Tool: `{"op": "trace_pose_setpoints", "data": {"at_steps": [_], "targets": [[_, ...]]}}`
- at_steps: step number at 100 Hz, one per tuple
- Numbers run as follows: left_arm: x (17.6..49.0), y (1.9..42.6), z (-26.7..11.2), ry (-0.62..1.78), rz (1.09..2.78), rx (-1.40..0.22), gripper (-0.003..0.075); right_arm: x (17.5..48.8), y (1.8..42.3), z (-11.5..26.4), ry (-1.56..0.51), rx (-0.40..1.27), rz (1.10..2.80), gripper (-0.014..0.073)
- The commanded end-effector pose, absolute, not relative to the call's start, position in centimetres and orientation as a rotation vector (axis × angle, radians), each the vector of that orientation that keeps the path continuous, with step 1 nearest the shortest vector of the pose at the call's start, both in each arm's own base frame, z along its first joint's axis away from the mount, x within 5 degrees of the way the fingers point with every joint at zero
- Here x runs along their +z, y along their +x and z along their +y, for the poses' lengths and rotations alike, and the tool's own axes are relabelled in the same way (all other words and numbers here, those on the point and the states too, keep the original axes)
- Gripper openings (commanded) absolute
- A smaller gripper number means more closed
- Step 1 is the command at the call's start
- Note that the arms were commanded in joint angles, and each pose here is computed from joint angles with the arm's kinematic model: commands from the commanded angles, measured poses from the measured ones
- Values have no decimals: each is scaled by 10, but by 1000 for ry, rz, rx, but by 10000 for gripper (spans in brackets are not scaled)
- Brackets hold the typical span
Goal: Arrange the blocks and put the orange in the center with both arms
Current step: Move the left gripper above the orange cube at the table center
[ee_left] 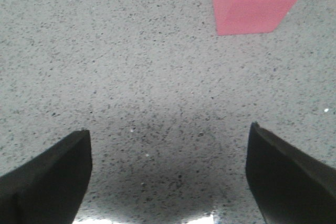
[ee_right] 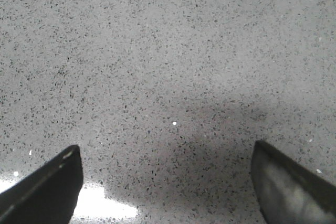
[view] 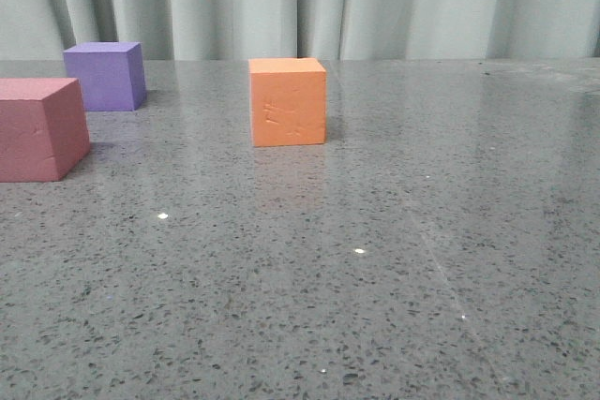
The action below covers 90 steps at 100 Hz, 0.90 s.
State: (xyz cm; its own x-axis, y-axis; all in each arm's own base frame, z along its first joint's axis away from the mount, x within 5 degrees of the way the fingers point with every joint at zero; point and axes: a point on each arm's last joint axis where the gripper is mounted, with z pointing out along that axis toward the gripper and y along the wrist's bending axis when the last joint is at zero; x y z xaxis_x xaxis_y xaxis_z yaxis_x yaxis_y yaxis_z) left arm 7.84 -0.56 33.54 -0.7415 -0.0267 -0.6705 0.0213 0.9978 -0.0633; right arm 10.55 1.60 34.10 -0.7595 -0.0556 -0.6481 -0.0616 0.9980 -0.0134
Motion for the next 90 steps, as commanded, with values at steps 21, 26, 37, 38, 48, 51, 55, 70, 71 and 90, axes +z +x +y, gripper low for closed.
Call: {"op": "trace_pose_setpoints", "data": {"at_steps": [21,26,37,38,48,51,55,70,71,90], "targets": [[385,89,-30,55,2149,-432,565,351,108,14,-90,-5,2363,634],[395,93,-31,48,2117,-462,565,351,108,14,-90,-5,2363,634],[413,107,-35,43,2080,-520,565,351,108,15,-88,4,2365,634],[414,109,-35,45,2083,-528,565,351,108,15,-88,4,2365,634],[428,125,-39,69,2060,-580,566,351,108,15,-88,5,2365,634],[431,130,-40,79,2051,-592,566,351,108,15,-88,5,2365,634],[436,137,-41,84,2038,-612,566,351,108,15,-88,5,2365,634],[448,161,-42,65,2007,-638,566,351,108,15,-89,6,2361,634],[448,163,-42,65,2008,-639,566,351,108,15,-89,6,2360,634],[452,186,-62,127,1980,-710,565,351,108,15,-89,6,2359,634]]}}
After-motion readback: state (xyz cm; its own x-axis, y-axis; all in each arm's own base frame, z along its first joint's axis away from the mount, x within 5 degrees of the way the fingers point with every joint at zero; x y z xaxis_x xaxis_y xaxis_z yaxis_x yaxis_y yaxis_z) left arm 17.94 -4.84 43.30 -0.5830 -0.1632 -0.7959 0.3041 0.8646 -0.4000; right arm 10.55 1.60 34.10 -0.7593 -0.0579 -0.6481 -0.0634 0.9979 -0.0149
